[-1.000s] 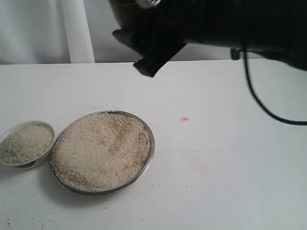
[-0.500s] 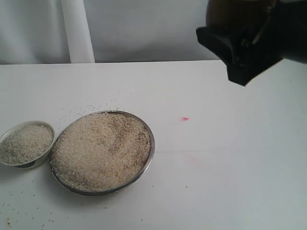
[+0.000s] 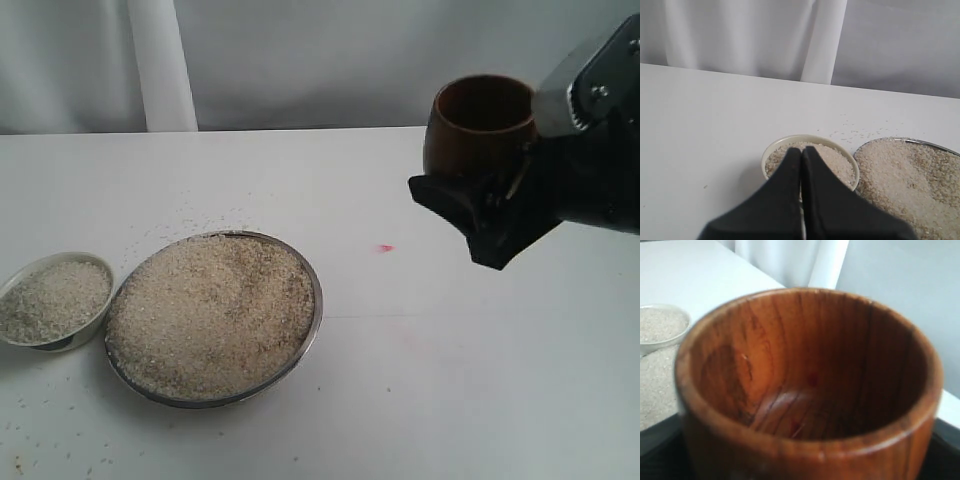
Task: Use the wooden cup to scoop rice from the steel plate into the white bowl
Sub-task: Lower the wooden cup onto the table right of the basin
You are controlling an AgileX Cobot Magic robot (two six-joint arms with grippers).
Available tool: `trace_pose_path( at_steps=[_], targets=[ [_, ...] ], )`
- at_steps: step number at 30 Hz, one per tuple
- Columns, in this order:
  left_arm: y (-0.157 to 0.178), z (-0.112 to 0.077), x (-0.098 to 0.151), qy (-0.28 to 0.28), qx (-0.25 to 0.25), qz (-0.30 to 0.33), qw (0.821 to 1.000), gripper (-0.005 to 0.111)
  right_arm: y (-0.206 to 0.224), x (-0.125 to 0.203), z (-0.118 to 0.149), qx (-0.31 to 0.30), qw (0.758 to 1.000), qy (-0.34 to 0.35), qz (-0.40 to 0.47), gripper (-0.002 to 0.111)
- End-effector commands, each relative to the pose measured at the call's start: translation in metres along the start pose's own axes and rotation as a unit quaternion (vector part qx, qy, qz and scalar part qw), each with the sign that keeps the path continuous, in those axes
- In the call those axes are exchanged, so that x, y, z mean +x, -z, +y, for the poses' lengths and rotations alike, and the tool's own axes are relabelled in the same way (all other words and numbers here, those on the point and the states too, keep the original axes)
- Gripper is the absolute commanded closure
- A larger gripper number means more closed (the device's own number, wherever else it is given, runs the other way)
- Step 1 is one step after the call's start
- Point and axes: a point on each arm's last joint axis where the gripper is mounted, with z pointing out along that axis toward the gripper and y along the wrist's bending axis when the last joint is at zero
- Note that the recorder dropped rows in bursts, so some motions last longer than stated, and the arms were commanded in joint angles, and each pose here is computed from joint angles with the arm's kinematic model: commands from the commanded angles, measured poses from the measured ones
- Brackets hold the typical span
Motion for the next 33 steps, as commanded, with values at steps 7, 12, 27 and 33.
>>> trace_pose_path(
  at_steps=[7,12,27,33],
  targets=[
    [0.000,0.000,0.000,0.002,0.002,-0.001,1.000,0.107,-0.008,0.038,-0.025,-0.056,0.995,-0.085,-0.007,0.108],
    [0.000,0.000,0.000,0.002,0.002,-0.001,1.000,0.107,-0.012,0.057,-0.030,-0.086,0.988,-0.128,-0.009,0.108],
    [0.000,0.000,0.000,0.002,0.002,-0.001,1.000,0.107,-0.094,0.113,-0.025,-0.136,0.974,-0.087,0.157,0.108],
    [0.000,0.000,0.000,0.002,0.002,-0.001,1.000,0.107,-0.109,0.124,-0.027,-0.143,0.971,-0.078,0.178,0.108]
  ],
)
